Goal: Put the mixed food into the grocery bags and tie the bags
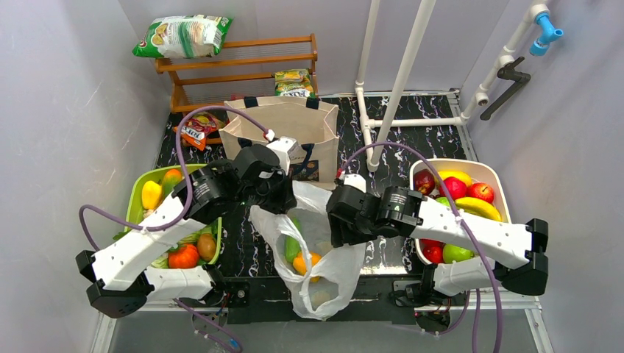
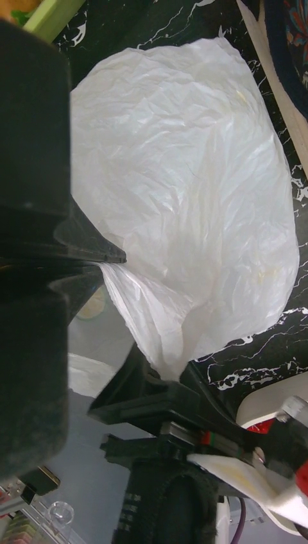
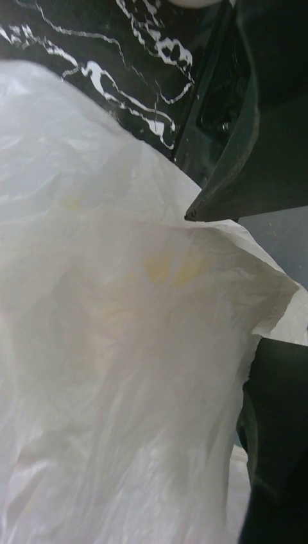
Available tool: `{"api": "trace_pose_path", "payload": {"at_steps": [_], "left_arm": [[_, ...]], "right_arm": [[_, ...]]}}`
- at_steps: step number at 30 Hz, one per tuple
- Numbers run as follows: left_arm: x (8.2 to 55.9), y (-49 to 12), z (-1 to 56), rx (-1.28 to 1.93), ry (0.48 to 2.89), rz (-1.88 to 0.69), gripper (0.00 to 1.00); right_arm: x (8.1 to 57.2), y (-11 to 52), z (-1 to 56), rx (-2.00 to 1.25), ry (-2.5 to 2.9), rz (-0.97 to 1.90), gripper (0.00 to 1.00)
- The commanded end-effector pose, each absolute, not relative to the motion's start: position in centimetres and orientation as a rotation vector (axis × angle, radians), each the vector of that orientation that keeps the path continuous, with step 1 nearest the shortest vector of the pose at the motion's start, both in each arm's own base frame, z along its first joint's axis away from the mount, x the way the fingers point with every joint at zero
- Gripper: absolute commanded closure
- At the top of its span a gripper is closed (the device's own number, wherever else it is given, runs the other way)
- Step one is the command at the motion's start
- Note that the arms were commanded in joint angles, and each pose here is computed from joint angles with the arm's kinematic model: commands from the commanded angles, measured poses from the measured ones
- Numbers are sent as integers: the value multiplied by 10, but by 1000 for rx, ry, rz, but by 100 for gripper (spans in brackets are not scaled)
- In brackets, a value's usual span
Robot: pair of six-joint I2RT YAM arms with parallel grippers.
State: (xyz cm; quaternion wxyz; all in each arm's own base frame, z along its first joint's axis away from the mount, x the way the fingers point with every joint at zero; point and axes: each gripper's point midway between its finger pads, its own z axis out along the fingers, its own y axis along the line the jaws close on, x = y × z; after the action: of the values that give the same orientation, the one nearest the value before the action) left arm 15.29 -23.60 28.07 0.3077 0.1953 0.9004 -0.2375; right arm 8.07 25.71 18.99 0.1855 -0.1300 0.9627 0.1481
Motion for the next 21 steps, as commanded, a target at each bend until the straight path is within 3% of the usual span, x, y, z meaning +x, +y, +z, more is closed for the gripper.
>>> {"api": "trace_pose_path", "payload": {"at_steps": [1, 4, 11, 21], "left_arm": [[148, -216, 293, 484, 2350, -607, 100], [141, -204, 291, 460, 2362, -594, 100], [125, -194, 274, 434, 2399, -638, 100], [99, -211, 242, 446, 2475, -830, 100]], "right_arm": [[93, 228, 202, -422, 2598, 342, 40], [104, 211, 208, -457, 2528, 278, 46], [115, 197, 209, -493, 2464, 209, 47], [104, 215, 222, -611, 2424, 405, 19]]}}
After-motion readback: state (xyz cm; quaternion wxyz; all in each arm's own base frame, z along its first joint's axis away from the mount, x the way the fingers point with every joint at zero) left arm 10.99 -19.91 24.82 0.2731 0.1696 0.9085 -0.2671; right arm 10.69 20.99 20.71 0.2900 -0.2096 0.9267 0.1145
